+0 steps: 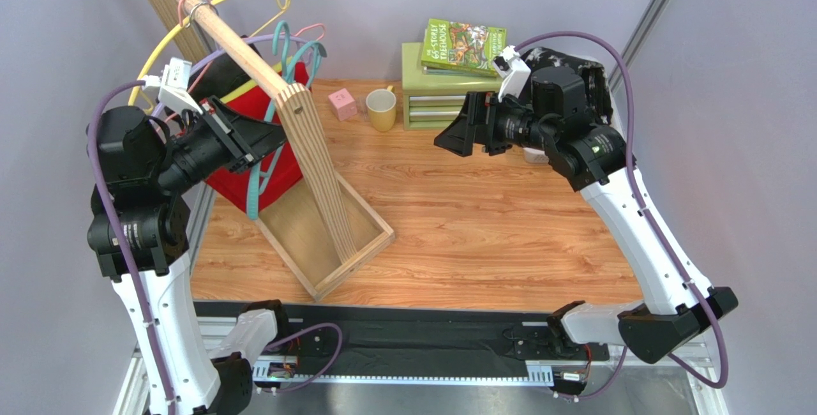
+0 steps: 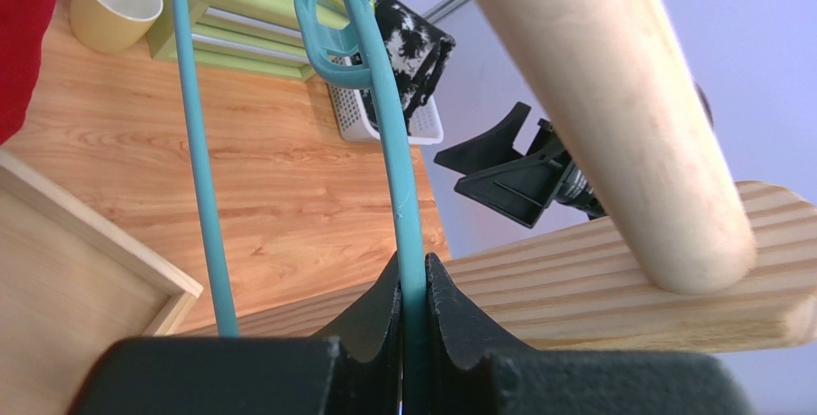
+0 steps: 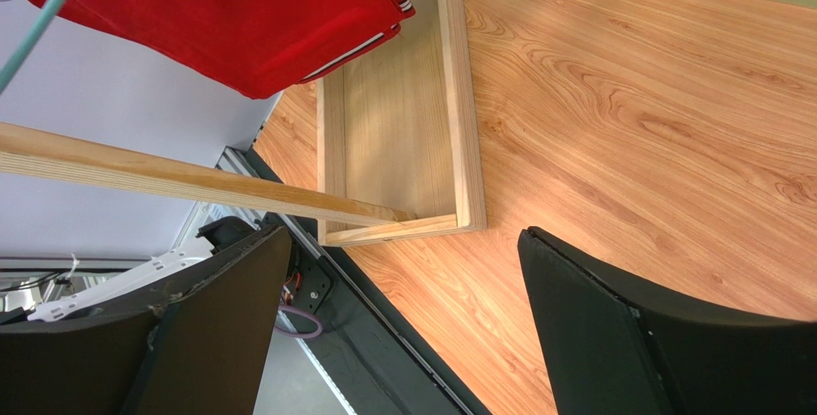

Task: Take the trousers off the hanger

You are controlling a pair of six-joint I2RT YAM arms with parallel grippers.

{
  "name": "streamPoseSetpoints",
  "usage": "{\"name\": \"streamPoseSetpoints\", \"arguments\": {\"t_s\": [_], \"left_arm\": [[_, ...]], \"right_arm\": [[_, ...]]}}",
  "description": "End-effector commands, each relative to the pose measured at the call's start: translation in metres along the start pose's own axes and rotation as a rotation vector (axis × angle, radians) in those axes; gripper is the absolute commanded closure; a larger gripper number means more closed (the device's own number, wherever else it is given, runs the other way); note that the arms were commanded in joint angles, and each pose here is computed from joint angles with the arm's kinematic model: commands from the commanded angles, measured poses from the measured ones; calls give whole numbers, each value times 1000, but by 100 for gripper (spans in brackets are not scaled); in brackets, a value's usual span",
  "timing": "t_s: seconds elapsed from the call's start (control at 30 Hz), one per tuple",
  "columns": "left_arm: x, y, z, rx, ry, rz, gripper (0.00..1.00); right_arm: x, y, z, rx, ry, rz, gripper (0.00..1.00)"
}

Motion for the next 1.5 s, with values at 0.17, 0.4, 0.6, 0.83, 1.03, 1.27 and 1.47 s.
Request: {"name": "streamPoseSetpoints", "arguments": {"t_s": [0.17,0.4,0.6,0.83,1.03,1.27,1.47], "left_arm": [[-19,-28,-1,-3,-71,-48,100],[-31,-27,-11,28,-103,-30,100],[-35,-21,-22,9,-96,-19,100],[-42,-16,-33,8,-95,5,100],[-46,-12,-39,-2,-89,27,100],[-51,0,-50,-25,-72,83,100],[-55,13,-56,-45,-66,160,100]], "right_arm": [[0,5,6,-40,-3,31,5],[3,3,1,-33,15,40,5],[4,4,-2,-24,23,47,5],[5,3,-6,-18,35,50,5],[5,2,-8,-15,38,51,5],[4,3,-10,-9,43,58,5],[6,3,-11,3,49,64,5]]}}
Point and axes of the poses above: each gripper's point midway between its finger pads, its own x axis out along the fingers, its own y axis along the line the jaws close on, z = x × y, the point moved 3 cm from there along -x, back along the fingers, and after that the axes turned 9 degrees about -x, right-handed, at the moved point
